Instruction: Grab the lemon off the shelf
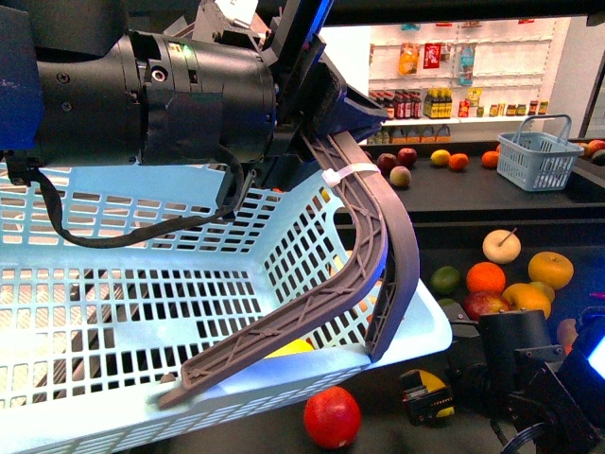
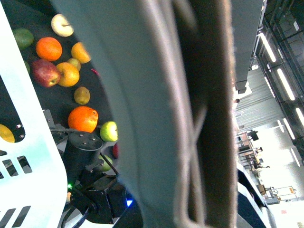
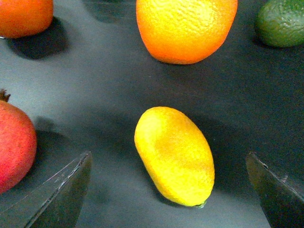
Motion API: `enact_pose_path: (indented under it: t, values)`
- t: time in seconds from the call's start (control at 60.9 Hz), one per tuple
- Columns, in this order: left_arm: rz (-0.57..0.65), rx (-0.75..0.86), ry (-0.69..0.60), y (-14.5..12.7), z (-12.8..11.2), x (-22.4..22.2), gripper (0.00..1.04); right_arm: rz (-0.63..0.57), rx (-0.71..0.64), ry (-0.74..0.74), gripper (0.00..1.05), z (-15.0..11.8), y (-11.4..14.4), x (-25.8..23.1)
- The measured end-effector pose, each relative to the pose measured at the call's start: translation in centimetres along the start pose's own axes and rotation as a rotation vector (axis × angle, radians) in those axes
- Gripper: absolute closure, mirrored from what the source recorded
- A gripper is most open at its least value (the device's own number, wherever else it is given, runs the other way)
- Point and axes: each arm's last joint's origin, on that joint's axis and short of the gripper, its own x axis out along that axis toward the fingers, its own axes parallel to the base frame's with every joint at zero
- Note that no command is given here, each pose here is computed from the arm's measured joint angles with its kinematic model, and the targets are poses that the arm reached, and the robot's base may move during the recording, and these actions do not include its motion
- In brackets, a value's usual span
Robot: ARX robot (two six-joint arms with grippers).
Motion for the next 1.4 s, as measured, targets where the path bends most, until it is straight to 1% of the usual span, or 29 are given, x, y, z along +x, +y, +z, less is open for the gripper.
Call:
enact_pose_path:
  t: [0.394, 0.903, 0.952, 0.968, 1.001, 1.018, 1.067, 1.083, 1.247, 1.313, 1.395]
  values:
    - [0.0, 0.0, 0.001, 0.0, 0.0, 0.0, 0.99, 0.015, 0.0, 0.06, 0.07, -2.0, -0.1, 1.7]
    - [0.0, 0.0, 0.0, 0.0, 0.0, 0.0, 0.99, -0.009, -0.008, 0.065, 0.07, -2.1, -0.2, 3.2]
    - [0.0, 0.0, 0.0, 0.0, 0.0, 0.0, 0.99, -0.008, -0.01, 0.063, 0.12, -2.1, -0.1, 3.3]
    - [0.0, 0.0, 0.0, 0.0, 0.0, 0.0, 0.99, -0.008, -0.012, 0.062, 0.16, -2.1, 0.0, 3.3]
    - [0.0, 0.0, 0.0, 0.0, 0.0, 0.0, 0.99, -0.007, -0.012, 0.062, 0.18, -2.1, 0.0, 3.3]
    - [0.0, 0.0, 0.0, 0.0, 0.0, 0.0, 0.99, -0.005, -0.013, 0.061, 0.23, -2.0, 0.1, 3.3]
    - [0.0, 0.0, 0.0, 0.0, 0.0, 0.0, 0.99, -0.004, -0.013, 0.061, 0.27, -2.0, 0.1, 3.4]
    - [0.0, 0.0, 0.0, 0.0, 0.0, 0.0, 0.99, -0.002, -0.014, 0.061, 0.31, -2.0, 0.2, 3.4]
    - [0.0, 0.0, 0.0, 0.0, 0.0, 0.0, 0.99, -0.002, -0.013, 0.054, 0.53, -1.9, 0.2, 3.4]
    - [0.0, 0.0, 0.0, 0.0, 0.0, 0.0, 0.99, -0.006, -0.006, 0.047, 0.57, -1.9, 0.2, 3.4]
    - [0.0, 0.0, 0.0, 0.0, 0.0, 0.0, 0.99, -0.017, 0.013, 0.045, 0.58, -1.8, 0.1, 3.2]
